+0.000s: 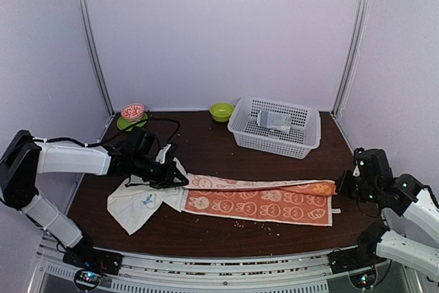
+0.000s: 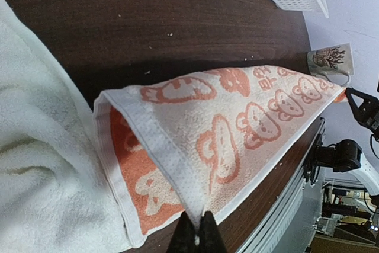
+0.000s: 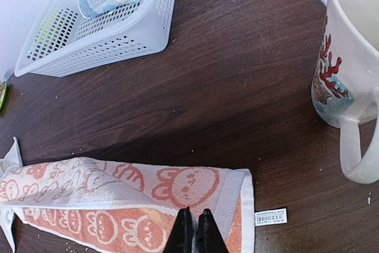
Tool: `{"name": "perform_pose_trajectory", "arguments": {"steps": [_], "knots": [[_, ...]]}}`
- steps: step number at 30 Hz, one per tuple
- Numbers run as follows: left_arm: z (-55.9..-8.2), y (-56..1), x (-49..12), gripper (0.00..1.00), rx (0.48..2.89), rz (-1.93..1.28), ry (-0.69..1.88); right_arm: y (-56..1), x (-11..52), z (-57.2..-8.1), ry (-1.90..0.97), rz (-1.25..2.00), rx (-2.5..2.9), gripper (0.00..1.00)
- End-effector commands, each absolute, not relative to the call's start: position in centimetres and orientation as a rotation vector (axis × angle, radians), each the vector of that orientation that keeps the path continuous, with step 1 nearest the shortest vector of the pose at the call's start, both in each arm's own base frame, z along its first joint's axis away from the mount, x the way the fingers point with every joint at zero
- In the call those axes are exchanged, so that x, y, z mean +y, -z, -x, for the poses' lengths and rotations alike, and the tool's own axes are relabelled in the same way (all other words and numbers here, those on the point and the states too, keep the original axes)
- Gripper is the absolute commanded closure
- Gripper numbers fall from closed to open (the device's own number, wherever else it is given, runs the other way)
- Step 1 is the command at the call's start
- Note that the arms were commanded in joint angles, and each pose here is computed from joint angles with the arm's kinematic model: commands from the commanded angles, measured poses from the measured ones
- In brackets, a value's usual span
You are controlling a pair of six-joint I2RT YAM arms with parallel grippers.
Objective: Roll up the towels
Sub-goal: Fold the towel at the center of the board.
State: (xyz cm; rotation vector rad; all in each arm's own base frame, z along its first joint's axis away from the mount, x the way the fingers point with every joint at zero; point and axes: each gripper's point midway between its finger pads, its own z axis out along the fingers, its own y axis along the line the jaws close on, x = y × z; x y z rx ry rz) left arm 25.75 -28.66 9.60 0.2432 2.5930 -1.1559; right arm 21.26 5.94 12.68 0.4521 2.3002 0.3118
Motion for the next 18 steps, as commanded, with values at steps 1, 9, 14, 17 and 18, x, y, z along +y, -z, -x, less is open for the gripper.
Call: {"name": "perform_pose_trajectory", "arguments": {"steps": [1, 9, 14, 17, 18], "knots": [[-25.3, -9.1, -28.2, 1.00, 2.605, -0.269, 1.150, -13.2, 5.3, -20.9, -0.290, -0.507, 2.283, 1.00], [-25.1, -8.9, -28.2, 1.00, 2.627, -0.303, 1.141, -13.0, 6.3, -19.8, -0.323, -0.464, 2.378, 1.00], [-24.9, -7.9, -28.0, 1.00, 2.659, -0.306, 1.118, -12.5, 6.7, -19.3, -0.322, -0.451, 2.415, 1.00], [-24.8, -7.3, -28.0, 1.00, 2.676, -0.301, 1.108, -11.9, 6.8, -19.0, -0.295, -0.445, 2.443, 1.00], [-24.8, -7.2, -28.0, 1.00, 2.680, -0.303, 1.108, -11.7, 6.9, -19.0, -0.286, -0.444, 2.453, 1.00]]}}
